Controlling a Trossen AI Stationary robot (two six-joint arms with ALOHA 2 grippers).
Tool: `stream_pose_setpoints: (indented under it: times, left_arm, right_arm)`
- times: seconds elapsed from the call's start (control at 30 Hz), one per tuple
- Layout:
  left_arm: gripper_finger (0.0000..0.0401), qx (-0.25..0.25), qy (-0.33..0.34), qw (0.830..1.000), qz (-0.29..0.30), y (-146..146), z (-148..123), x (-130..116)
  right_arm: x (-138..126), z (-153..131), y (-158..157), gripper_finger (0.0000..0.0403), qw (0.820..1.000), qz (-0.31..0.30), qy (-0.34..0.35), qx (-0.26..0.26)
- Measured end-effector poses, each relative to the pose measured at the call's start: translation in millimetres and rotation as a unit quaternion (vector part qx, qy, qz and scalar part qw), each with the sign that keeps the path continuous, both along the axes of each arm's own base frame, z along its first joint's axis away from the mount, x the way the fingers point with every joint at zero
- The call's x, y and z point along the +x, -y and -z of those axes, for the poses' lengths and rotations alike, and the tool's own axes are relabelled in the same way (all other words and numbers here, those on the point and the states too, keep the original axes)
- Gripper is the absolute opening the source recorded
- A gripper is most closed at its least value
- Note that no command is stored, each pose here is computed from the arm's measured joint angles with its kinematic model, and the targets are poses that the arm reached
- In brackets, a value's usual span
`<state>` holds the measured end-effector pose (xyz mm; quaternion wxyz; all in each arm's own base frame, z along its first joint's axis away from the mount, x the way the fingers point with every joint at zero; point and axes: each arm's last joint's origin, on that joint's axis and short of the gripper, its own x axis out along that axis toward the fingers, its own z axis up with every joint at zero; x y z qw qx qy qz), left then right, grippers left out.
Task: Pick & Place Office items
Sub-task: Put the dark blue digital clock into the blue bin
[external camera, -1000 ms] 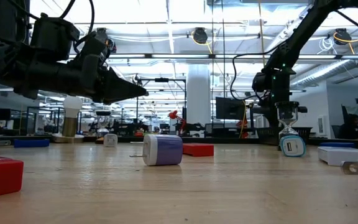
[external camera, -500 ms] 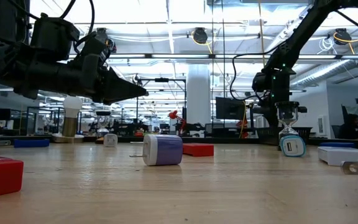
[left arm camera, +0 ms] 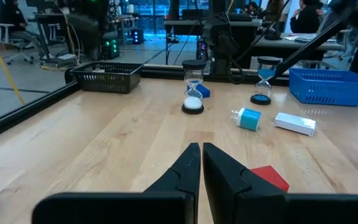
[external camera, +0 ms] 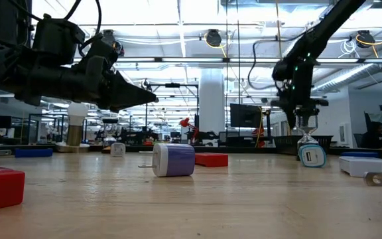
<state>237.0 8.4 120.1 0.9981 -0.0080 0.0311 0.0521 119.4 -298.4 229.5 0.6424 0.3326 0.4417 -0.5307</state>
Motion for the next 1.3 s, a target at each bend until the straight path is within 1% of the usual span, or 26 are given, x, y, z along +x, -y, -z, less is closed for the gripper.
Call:
stream_pose_setpoints:
  times: [0.1,0.17,0.27,0.33,0.4,0.5,0.53,0.73,0.8,0.83,0.9,1.0,1.07,1.13,1.3]
  left_arm:
    - [0.0026,-0.007,0.001,1.000,-0.001,0.0,0.0,0.0]
    - [0.0026,-0.020,0.000,1.000,-0.002,0.0,0.4,0.0]
    - [0.0026,-0.036,-0.001,0.999,-0.006,-1.6,1.0,-0.1]
    - [0.0026,-0.040,0.000,0.999,-0.012,-4.0,1.0,-0.2]
    - [0.0026,-0.040,0.000,0.999,-0.018,-6.8,1.0,-0.4]
    - [0.0026,-0.045,0.001,0.999,-0.029,-11.9,1.0,-0.8]
    - [0.0026,-0.048,0.001,0.998,-0.033,-13.8,1.0,-1.0]
    - [0.0026,-0.059,0.008,0.997,-0.049,-21.4,-1.5,3.2]
    - [0.0026,-0.061,-0.008,0.997,-0.049,-21.9,-0.7,8.7]
    - [0.0026,-0.062,-0.021,0.997,-0.048,-21.3,0.2,12.1]
    - [0.0026,-0.064,-0.050,0.996,-0.045,-20.3,1.5,21.5]
    - [0.0026,-0.064,-0.099,0.992,-0.039,-16.8,1.6,37.5]
    - [0.0026,-0.062,-0.118,0.991,-0.031,-12.5,-1.5,47.7]
    - [0.0026,-0.057,-0.127,0.990,-0.020,-7.3,-6.9,57.6]
    - [0.0026,-0.047,-0.138,0.989,0.006,7.6,-18.3,74.5]
  right_arm:
    - [1.7,-22.6,-13.6,0.0162,0.999,-0.024,0.006,-0.032]
    - [6.2,-33.4,-27.1,0.0147,0.997,-0.054,0.011,-0.058]
    - [17.2,-37.8,-52.1,0.0113,0.988,-0.108,0.028,-0.111]
    - [24.0,-36.0,-70.6,0.0085,0.977,-0.144,0.046,-0.151]
    - [29.8,-32.2,-89.2,0.0055,0.963,-0.181,0.081,-0.185]
    - [35.0,-23.1,-115.5,0.0013,0.936,-0.228,0.143,-0.226]
    - [36.1,-20.3,-123.6,0.0007,0.926,-0.238,0.164,-0.243]
    - [40.2,0.1,-169.2,0.0010,0.861,-0.286,0.271,-0.322]
    - [41.5,5.6,-181.9,0.0004,0.837,-0.295,0.303,-0.346]
    - [42.4,8.8,-188.6,0.0002,0.829,-0.298,0.314,-0.355]
    - [43.8,15.0,-199.3,0.0002,0.821,-0.297,0.319,-0.368]
    - [47.6,18.9,-211.8,0.0001,0.820,-0.297,0.307,-0.381]
    - [51.1,18.7,-219.6,0.0001,0.817,-0.305,0.306,-0.382]
    - [54.9,17.7,-227.9,0.0002,0.806,-0.324,0.317,-0.379]
    - [62.7,11.5,-248.9,0.0001,0.771,-0.365,0.357,-0.381]
